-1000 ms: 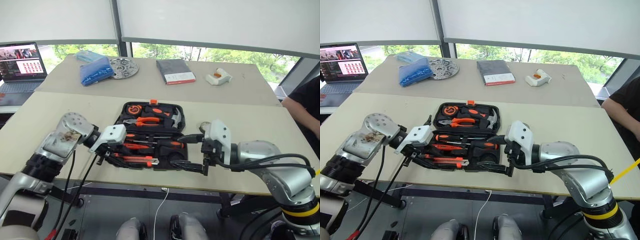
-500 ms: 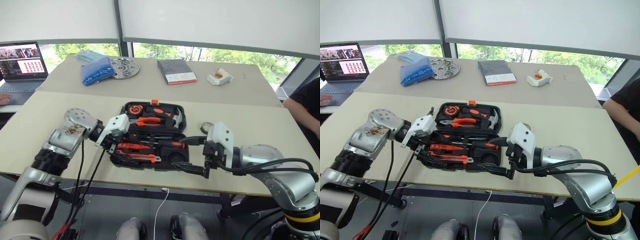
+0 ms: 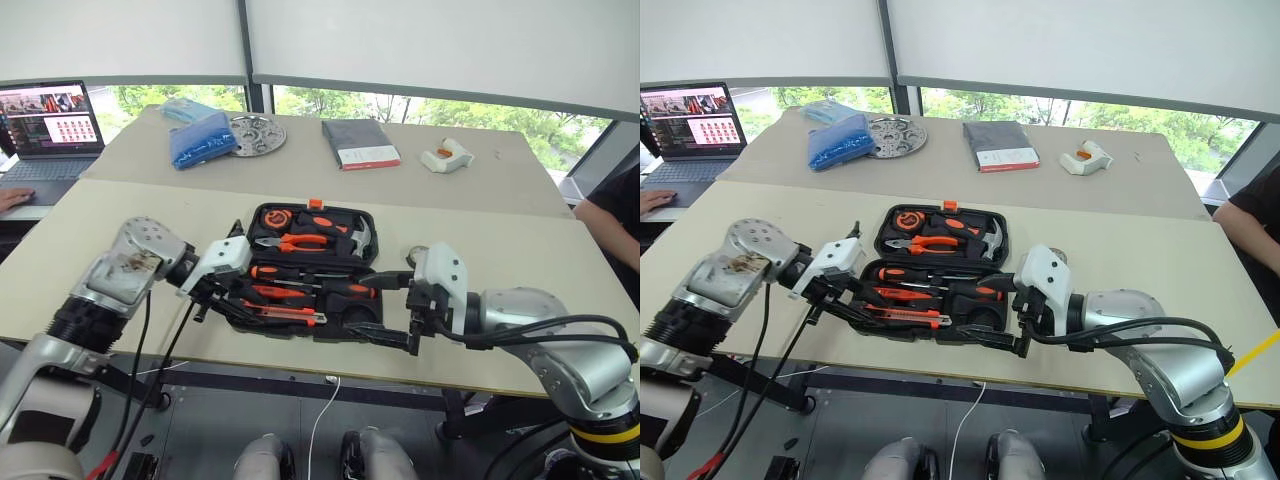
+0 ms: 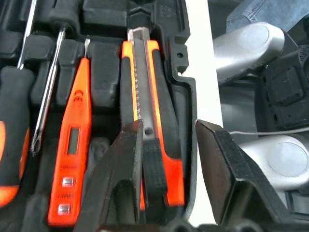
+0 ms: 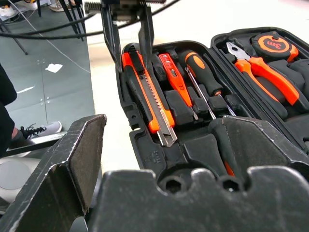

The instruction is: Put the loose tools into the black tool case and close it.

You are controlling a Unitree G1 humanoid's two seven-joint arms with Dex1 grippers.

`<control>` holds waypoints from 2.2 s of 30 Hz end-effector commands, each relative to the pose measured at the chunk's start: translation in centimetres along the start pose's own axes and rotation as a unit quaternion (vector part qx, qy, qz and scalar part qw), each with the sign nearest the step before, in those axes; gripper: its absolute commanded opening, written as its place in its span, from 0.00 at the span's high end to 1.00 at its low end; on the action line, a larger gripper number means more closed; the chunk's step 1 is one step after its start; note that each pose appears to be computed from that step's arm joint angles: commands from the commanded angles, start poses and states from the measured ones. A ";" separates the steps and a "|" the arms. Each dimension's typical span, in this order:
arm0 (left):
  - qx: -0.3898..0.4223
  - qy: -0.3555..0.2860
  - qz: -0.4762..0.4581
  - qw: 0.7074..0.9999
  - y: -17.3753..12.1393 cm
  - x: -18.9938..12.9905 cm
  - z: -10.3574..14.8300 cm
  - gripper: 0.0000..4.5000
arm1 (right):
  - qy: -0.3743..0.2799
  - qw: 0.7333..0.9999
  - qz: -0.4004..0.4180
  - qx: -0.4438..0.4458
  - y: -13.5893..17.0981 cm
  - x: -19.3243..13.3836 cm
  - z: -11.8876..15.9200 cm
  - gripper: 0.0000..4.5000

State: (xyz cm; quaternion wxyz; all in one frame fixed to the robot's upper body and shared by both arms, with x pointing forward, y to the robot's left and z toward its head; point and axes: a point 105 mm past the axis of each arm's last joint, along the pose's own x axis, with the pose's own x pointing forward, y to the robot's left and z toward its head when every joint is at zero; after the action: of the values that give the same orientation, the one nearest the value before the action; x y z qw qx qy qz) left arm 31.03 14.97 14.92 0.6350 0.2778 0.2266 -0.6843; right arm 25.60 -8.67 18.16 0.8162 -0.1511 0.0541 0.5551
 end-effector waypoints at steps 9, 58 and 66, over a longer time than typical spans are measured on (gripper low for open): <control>0.020 0.028 0.026 0.999 1.2 -0.2 0.0 0.04 | -0.007 1.000 -0.017 -0.012 -0.2 -0.2 0.6 0.00; 0.028 -0.040 0.000 0.999 1.4 0.5 2.3 0.32 | -0.009 0.999 -0.030 -0.006 -0.6 -0.5 0.5 0.00; 0.030 -0.013 -0.014 0.999 1.0 2.0 1.3 0.96 | -0.007 1.000 -0.027 -0.007 -0.7 -0.5 0.5 0.00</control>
State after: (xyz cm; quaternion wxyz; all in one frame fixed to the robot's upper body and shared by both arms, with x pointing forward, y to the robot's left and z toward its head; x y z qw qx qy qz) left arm 32.07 12.68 14.74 0.6299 0.2669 0.2004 -0.7013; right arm 26.09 -9.31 17.77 0.8320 -0.1432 0.0653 0.5320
